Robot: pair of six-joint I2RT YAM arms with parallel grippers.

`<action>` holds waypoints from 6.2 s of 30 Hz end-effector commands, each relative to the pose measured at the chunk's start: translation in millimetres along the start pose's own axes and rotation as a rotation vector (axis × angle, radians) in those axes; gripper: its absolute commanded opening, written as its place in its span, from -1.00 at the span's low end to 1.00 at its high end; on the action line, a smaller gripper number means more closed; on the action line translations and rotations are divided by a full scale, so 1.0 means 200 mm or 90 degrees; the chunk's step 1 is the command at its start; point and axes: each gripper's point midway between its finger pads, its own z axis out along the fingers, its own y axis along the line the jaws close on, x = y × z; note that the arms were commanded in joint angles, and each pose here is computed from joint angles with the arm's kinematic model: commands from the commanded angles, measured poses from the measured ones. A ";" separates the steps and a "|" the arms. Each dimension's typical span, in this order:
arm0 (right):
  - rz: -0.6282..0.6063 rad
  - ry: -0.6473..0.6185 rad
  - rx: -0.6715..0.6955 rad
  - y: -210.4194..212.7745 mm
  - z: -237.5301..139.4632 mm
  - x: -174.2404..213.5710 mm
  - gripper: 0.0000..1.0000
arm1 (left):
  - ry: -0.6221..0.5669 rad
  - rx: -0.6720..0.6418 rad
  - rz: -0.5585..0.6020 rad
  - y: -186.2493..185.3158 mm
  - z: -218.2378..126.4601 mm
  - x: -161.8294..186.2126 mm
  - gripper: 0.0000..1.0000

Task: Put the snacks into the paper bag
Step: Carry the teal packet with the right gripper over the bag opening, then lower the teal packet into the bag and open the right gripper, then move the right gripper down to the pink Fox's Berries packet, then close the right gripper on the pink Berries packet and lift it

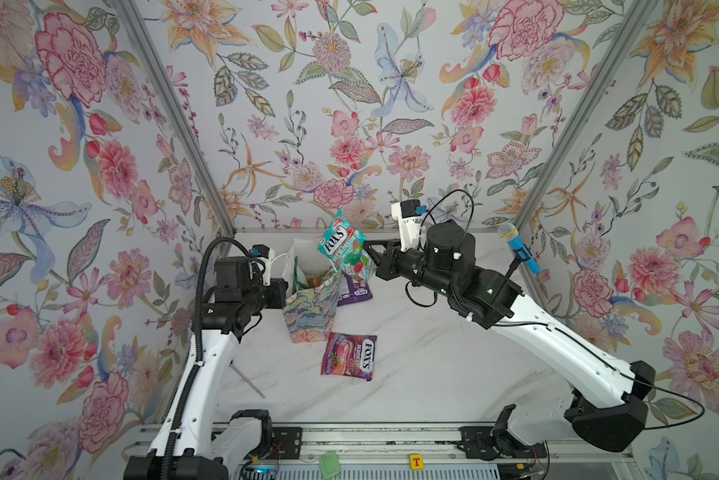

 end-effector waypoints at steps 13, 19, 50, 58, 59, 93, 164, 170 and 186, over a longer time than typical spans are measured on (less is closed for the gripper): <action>-0.059 -0.045 -0.040 0.17 0.39 -0.24 -1.00 | 0.017 -0.002 -0.007 0.02 0.01 0.06 -0.84; -0.066 -0.049 0.003 0.10 0.49 -0.22 -1.00 | 0.013 0.005 -0.009 0.01 0.01 0.06 -0.84; -0.156 0.010 0.196 -0.04 0.44 0.12 -1.00 | 0.009 0.005 -0.007 0.02 0.01 0.06 -0.84; -0.157 -0.004 0.211 -0.06 0.37 0.10 -1.00 | 0.010 0.005 -0.006 0.02 0.01 0.06 -0.84; -0.158 -0.001 0.215 -0.07 0.37 0.11 -1.00 | 0.010 0.005 -0.006 0.02 0.01 0.06 -0.84; -0.159 0.085 0.238 -0.14 0.55 0.30 -0.62 | 0.011 0.003 -0.002 0.03 0.01 0.08 -0.84; 0.419 0.340 0.171 -0.81 -0.04 1.82 -0.09 | 0.011 -0.003 -0.009 0.03 0.00 0.06 -0.84; 0.432 0.349 0.178 -0.82 0.00 1.88 -0.08 | 0.013 -0.004 -0.008 0.04 0.00 0.07 -0.84; 0.496 0.290 0.095 -0.77 0.14 1.83 -0.70 | 0.012 -0.004 -0.007 0.04 0.00 0.06 -0.84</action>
